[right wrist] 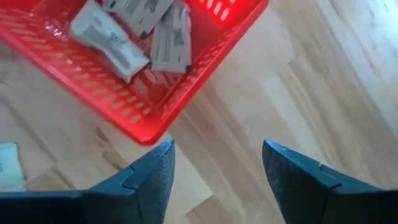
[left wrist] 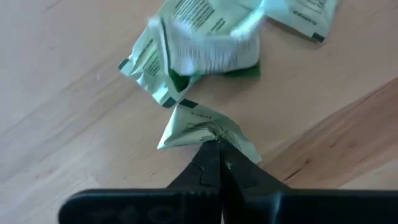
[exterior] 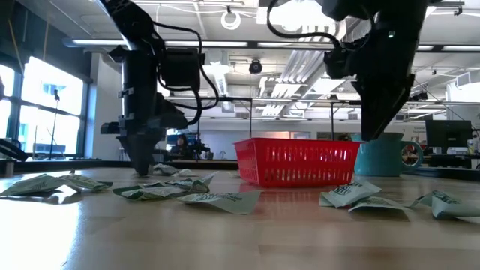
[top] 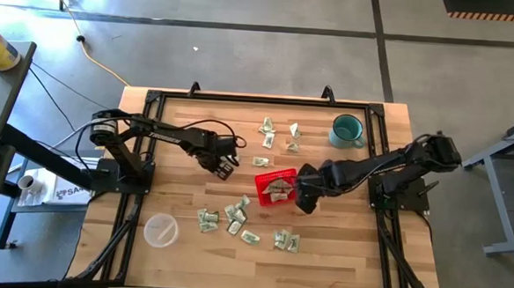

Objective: Pick and place items into bin
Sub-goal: Put the white stevia pack into the red bin

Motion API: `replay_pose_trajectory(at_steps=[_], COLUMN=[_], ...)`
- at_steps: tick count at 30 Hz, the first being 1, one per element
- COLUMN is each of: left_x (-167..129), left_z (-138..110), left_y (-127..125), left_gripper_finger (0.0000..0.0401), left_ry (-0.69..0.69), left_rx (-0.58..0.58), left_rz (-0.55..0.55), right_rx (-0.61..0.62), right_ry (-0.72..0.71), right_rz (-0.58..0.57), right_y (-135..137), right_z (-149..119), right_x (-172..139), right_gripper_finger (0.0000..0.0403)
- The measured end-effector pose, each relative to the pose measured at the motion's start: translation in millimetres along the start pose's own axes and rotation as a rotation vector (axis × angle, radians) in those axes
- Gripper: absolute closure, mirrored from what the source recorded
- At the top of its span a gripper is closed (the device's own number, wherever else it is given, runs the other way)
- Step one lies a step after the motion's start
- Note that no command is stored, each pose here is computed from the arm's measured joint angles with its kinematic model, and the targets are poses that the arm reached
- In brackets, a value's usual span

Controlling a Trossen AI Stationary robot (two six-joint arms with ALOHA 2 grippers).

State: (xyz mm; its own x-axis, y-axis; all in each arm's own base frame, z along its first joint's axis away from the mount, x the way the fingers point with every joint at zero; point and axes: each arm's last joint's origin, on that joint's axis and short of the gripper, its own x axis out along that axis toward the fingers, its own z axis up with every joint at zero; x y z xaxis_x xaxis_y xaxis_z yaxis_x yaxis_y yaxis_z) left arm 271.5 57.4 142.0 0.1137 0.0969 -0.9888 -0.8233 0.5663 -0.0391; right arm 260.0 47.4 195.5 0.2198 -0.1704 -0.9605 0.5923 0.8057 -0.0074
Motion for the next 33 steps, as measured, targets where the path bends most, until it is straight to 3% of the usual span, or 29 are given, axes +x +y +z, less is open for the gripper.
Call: replay_pose_trajectory(at_steps=[4, 7, 15, 19, 26, 33], left_x=[-6.9, -26.0, -95.4, -115.8, -113.6, -74.3], left_z=[1.9, 0.7, 16.6, 31.0, 35.8, 22.5], left_y=[-10.4, -26.0, -76.7, -93.7, -120.9, -149.9], left_gripper_finger=[0.0362, 0.0374, 0.0373, 0.0378, 0.0377, 0.0371], left_ry=[0.002, -0.018, -0.305, -0.380, -0.334, -0.270], left_rx=[0.045, 0.109, 0.319, 0.391, 0.531, 0.602], left_rz=[-0.021, -0.076, -0.306, -0.439, -0.628, -0.622], right_rx=[0.017, 0.037, 0.114, 0.167, 0.218, 0.238], right_ry=[-0.011, -0.037, -0.112, -0.113, -0.093, -0.055], right_rz=[-0.030, -0.043, -0.068, -0.071, -0.042, -0.028], right_y=[8.6, 17.2, 33.5, 37.1, 44.6, 46.5], right_z=[-13.9, -26.1, -58.3, -71.0, -91.8, -97.6], right_x=[-3.9, -7.6, -17.6, -21.1, -26.9, -28.2], right_gripper_finger=[0.0197, 0.0214, 0.0252, 0.0266, 0.0274, 0.0274])
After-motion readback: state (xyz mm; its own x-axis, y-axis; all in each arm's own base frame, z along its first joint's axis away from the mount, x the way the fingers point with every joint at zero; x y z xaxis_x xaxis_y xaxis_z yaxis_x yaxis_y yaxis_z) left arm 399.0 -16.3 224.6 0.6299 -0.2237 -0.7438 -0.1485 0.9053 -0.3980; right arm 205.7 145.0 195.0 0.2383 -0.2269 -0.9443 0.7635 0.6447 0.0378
